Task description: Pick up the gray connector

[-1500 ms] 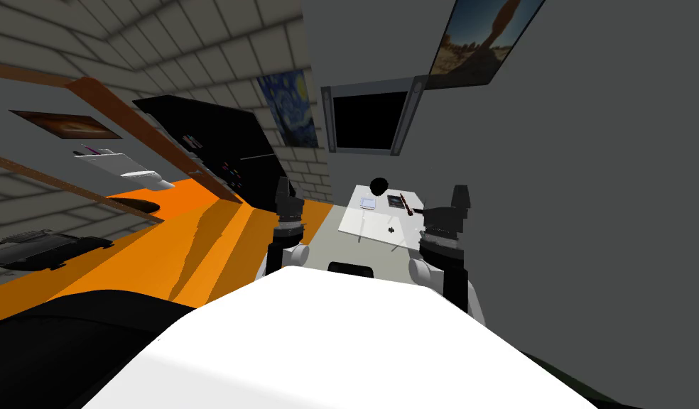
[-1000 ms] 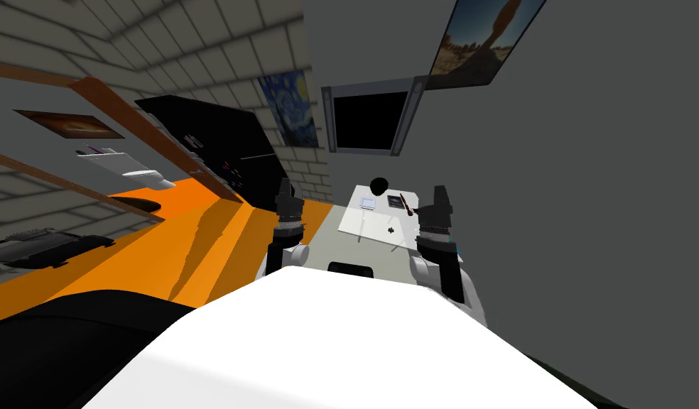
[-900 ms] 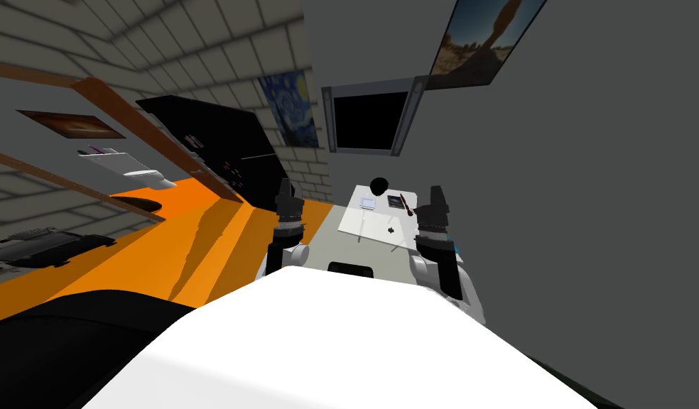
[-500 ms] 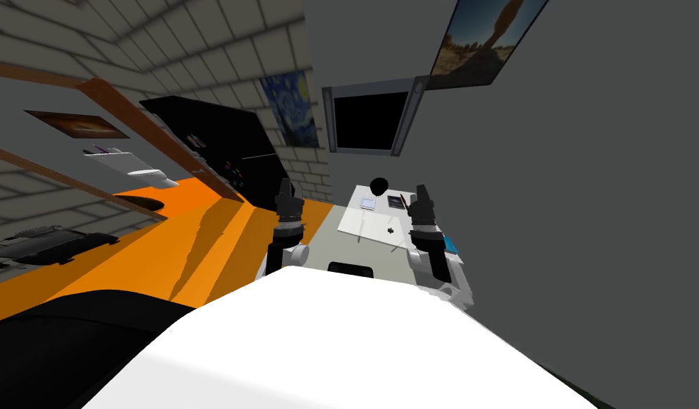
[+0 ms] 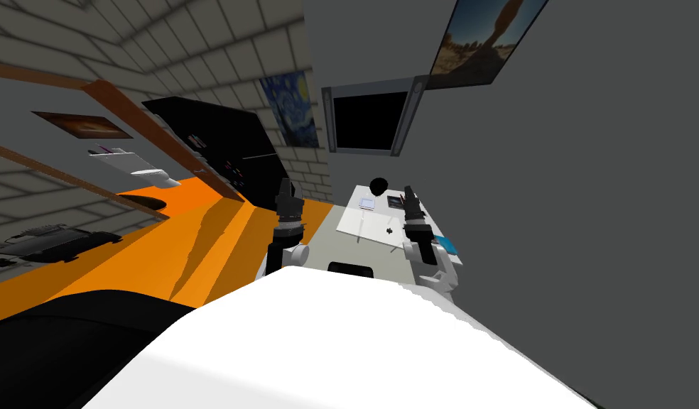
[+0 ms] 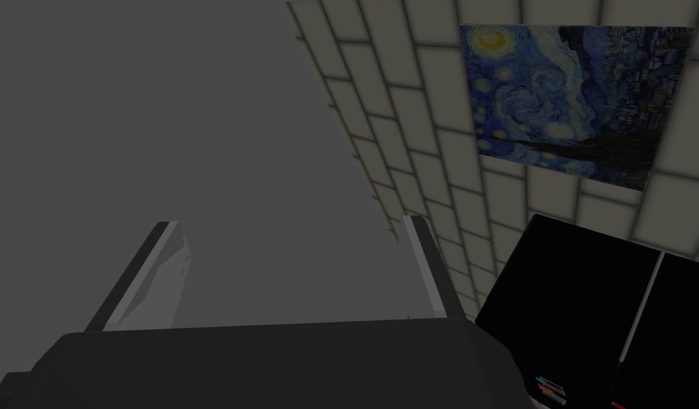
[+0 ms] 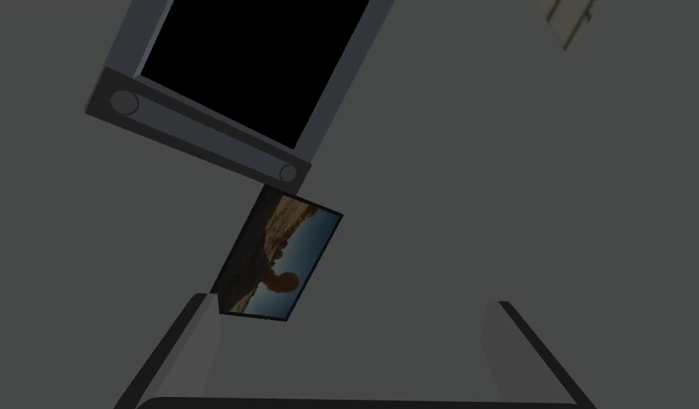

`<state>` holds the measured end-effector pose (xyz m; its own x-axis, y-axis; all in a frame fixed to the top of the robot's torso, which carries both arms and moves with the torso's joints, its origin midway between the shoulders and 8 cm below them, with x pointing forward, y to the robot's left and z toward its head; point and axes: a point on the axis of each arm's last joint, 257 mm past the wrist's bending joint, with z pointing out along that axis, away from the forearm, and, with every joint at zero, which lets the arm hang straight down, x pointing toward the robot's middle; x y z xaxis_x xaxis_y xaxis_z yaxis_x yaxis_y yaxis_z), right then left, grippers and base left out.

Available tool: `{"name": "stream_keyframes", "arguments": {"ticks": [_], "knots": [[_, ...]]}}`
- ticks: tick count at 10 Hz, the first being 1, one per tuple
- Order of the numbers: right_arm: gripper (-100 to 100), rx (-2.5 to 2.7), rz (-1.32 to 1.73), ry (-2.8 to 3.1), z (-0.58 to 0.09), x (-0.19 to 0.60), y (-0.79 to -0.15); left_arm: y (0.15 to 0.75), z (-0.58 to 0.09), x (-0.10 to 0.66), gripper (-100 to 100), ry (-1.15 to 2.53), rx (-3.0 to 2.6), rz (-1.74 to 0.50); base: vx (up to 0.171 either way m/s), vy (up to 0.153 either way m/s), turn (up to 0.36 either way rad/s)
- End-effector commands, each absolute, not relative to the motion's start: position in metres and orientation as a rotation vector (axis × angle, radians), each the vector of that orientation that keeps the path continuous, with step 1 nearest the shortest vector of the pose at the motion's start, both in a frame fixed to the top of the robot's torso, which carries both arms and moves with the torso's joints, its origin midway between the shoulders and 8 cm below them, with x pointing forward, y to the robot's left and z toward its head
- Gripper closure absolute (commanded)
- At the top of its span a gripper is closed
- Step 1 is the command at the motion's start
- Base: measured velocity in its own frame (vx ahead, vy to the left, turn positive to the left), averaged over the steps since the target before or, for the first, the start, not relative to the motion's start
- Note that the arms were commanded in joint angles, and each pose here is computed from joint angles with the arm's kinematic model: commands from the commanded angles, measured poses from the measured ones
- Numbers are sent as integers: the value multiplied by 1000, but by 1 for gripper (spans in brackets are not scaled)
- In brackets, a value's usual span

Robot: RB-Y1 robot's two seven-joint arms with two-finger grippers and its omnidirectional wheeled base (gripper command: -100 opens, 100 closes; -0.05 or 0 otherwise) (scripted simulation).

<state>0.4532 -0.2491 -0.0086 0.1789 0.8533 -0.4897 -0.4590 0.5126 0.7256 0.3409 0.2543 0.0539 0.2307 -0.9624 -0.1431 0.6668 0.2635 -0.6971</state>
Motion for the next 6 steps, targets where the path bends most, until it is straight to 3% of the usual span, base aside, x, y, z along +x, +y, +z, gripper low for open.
{"name": "stream_keyframes", "arguments": {"ticks": [1, 6], "knots": [[-100, 466, 923, 1057, -21, 470, -251, 254, 54, 341, 0, 630, -564, -1205, 10, -23, 22], [-100, 467, 794, 1165, -60, 506, -257, 254, 54, 341, 0, 630, -564, -1205, 12, -12, 14]]}}
